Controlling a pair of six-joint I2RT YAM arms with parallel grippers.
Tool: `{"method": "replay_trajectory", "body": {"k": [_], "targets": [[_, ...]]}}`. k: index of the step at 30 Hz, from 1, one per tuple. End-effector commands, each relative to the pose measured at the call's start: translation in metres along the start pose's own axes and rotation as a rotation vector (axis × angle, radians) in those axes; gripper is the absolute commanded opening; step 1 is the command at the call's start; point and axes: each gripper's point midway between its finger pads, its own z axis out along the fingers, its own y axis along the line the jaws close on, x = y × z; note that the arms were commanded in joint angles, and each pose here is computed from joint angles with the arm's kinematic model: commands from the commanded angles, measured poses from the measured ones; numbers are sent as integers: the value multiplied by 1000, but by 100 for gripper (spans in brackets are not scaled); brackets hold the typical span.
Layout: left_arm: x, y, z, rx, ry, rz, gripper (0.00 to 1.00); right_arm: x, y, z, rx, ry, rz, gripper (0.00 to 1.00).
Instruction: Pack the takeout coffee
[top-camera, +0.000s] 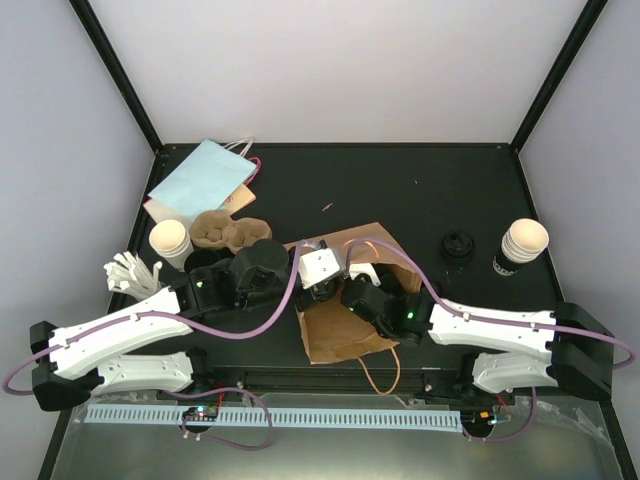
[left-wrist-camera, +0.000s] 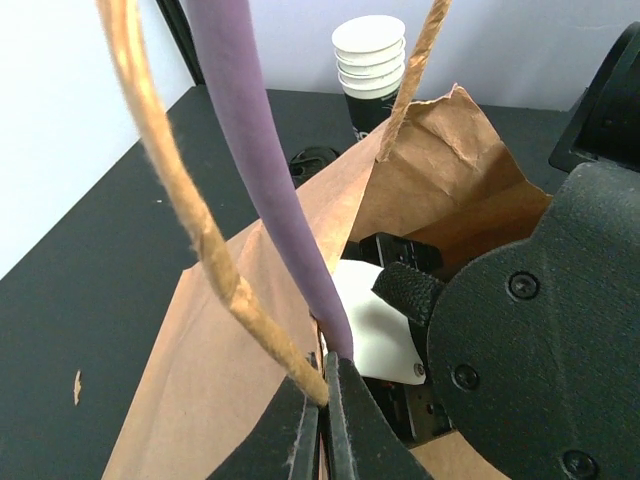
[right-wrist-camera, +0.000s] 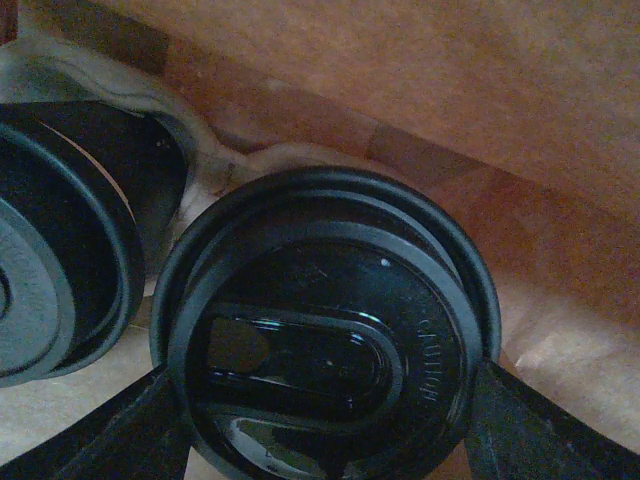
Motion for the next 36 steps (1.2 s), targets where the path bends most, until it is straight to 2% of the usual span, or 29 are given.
{"method": "replay_trajectory", "body": {"k": [1,7,22,36], "targets": [[-25,-8,-7,49,-65,-23,2,-10,-4,6,11,-22,59,43],[-25,-8,-7,49,-65,-26,1,0,-4,11,13,-1,62,42],[-26,-8,-6,53,-63,-57,2,-10,-7,13,20,-136,82,42],[-25,-7,-6,49,-58,-55,2,29,3,27,-3,-47,129,40]]}}
